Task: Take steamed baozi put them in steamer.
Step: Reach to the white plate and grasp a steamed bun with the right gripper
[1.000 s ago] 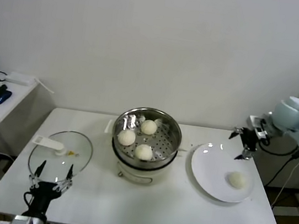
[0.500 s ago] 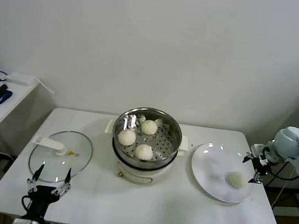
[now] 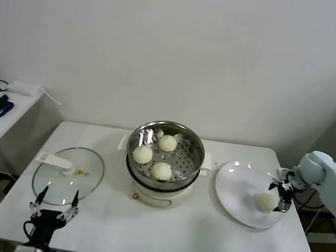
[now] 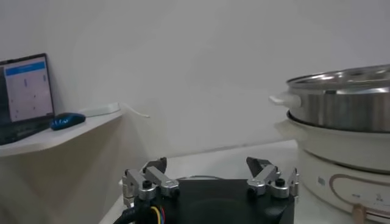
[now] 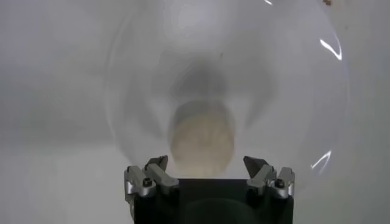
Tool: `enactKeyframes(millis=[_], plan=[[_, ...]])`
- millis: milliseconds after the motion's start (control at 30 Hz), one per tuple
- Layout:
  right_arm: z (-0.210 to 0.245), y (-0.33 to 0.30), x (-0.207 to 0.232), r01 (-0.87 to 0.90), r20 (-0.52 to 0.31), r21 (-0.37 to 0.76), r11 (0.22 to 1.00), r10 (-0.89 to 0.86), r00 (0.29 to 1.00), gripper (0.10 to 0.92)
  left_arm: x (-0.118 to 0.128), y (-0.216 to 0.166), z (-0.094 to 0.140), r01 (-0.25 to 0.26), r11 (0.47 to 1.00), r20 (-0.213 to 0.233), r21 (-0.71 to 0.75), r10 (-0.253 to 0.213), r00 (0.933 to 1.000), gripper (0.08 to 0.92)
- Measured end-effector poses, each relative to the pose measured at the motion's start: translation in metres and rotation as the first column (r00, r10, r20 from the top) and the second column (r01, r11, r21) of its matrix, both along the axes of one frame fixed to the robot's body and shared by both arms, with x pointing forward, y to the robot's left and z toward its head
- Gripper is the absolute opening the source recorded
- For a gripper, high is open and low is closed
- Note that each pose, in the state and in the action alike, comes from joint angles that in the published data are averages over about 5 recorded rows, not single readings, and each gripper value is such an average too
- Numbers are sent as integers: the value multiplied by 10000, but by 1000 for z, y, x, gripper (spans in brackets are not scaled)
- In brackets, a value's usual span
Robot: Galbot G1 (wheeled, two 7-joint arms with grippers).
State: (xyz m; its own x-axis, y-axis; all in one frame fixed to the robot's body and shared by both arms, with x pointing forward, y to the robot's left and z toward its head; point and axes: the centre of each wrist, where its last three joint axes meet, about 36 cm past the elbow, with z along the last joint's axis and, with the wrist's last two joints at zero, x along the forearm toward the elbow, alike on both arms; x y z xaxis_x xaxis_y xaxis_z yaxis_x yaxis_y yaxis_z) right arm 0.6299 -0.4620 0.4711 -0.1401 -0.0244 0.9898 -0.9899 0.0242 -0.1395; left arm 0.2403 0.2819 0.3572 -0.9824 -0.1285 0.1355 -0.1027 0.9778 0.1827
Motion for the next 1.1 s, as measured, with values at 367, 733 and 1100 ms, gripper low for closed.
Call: enactKeyframes(millis=[367, 733, 1100], plan=[[-16, 7, 6, 194, -199, 174, 9997, -190, 9996, 823, 2, 1, -3, -49, 10000, -40, 20, 49, 10000, 823], [-18, 7, 8, 291, -260, 203, 9994, -286, 9993, 706, 2, 0, -3, -72, 10000, -38, 17, 72, 10000, 823], [-13, 6, 9, 346, -197, 304, 9989, -341, 9992, 653, 2, 0, -2, -75, 10000, -30, 11, 75, 10000, 823]])
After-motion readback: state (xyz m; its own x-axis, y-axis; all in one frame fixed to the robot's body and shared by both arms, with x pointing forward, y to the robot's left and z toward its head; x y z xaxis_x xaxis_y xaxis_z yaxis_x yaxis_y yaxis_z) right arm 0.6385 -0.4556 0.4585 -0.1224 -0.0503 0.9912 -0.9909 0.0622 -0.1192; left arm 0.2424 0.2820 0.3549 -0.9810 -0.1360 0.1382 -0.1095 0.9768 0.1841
